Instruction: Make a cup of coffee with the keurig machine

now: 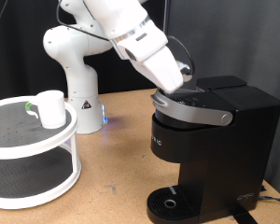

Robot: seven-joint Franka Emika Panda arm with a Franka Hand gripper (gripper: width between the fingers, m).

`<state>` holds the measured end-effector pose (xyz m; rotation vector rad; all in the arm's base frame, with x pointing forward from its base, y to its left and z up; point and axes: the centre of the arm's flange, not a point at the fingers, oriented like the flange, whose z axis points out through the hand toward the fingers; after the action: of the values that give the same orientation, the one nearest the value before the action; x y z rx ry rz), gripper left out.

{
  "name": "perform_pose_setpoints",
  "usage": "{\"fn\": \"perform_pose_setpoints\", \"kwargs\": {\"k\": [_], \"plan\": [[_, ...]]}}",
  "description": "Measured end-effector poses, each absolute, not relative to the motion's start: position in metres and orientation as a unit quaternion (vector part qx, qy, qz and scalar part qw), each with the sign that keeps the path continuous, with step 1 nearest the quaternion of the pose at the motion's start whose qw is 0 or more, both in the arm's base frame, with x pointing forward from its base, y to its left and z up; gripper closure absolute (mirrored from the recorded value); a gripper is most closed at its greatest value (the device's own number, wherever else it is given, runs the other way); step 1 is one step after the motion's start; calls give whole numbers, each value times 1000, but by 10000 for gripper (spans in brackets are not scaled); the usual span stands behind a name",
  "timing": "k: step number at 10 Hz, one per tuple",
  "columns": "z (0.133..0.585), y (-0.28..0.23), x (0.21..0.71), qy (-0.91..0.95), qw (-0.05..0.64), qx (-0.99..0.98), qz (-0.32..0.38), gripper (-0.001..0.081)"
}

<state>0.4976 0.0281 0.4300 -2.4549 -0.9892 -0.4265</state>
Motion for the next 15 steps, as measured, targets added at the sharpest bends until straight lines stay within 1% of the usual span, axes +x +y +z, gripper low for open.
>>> {"fn": "perform_pose_setpoints", "kwargs": {"k": [4,7,10,13,15], "plan": [[420,28,498,-367,225,-889,-154,806],[412,25,496,-375,221,-884,-173,806],[410,22,495,-376,218,-876,-208,806],[409,22,494,-377,220,-876,-205,806],[410,22,491,-379,233,-875,-192,806]]}}
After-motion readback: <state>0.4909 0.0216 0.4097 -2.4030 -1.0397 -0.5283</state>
